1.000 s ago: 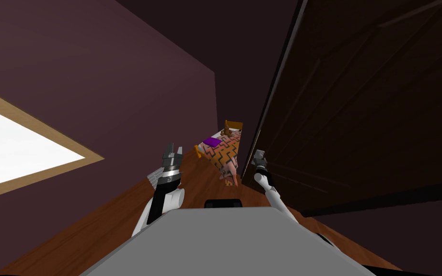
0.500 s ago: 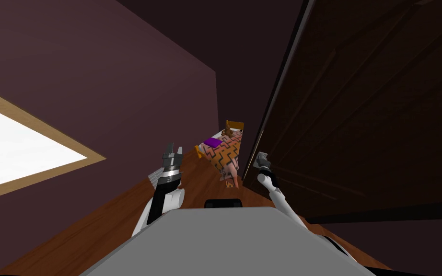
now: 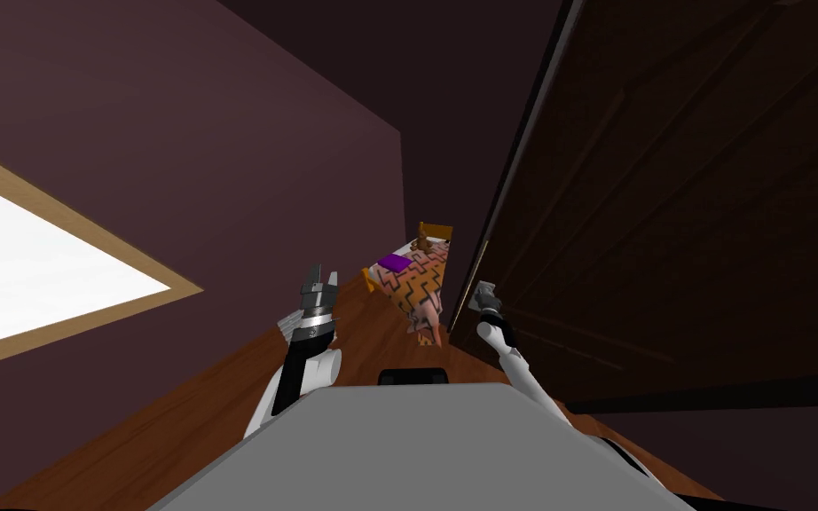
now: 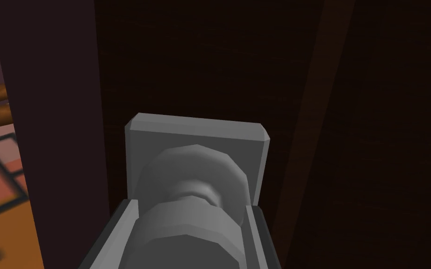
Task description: Pull the door open
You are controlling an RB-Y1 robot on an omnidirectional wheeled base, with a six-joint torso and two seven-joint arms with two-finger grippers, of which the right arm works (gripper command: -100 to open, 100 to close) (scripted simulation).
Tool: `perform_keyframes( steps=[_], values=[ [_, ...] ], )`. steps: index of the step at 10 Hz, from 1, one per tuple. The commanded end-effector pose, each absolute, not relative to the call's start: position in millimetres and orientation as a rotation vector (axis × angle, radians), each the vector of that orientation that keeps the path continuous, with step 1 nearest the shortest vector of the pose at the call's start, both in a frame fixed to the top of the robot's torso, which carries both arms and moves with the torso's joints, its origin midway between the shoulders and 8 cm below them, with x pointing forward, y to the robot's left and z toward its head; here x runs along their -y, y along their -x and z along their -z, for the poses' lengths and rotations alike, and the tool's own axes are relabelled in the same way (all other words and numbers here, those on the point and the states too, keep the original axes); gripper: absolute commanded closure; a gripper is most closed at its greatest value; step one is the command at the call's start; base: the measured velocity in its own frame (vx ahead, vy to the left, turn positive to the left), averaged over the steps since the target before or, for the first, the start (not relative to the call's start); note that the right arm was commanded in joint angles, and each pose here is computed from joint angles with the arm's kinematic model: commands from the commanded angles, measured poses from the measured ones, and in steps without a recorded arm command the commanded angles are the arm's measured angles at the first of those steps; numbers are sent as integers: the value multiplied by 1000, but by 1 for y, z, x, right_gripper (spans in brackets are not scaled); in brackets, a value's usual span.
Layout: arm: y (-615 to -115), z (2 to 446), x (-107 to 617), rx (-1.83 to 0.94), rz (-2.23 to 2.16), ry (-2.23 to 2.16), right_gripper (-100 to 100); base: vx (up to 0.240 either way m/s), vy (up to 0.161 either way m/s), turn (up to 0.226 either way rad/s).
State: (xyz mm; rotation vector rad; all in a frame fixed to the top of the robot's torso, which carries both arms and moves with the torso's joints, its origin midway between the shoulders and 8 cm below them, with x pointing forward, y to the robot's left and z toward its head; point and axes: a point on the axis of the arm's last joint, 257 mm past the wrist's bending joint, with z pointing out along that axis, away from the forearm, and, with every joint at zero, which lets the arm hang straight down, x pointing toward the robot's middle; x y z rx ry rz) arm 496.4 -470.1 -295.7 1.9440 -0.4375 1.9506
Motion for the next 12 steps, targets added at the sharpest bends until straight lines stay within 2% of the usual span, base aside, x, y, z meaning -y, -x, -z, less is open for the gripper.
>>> perform_keyframes(
  steps=[1,8,12],
  values=[
    [-497,297,465,430,-1960,-1960,100,-221,-12,119],
    [-497,296,446,370,-2023,-2022,100,-252,-32,132],
    [-493,299,439,341,-2034,-2044,100,-181,-24,102]
  ],
)
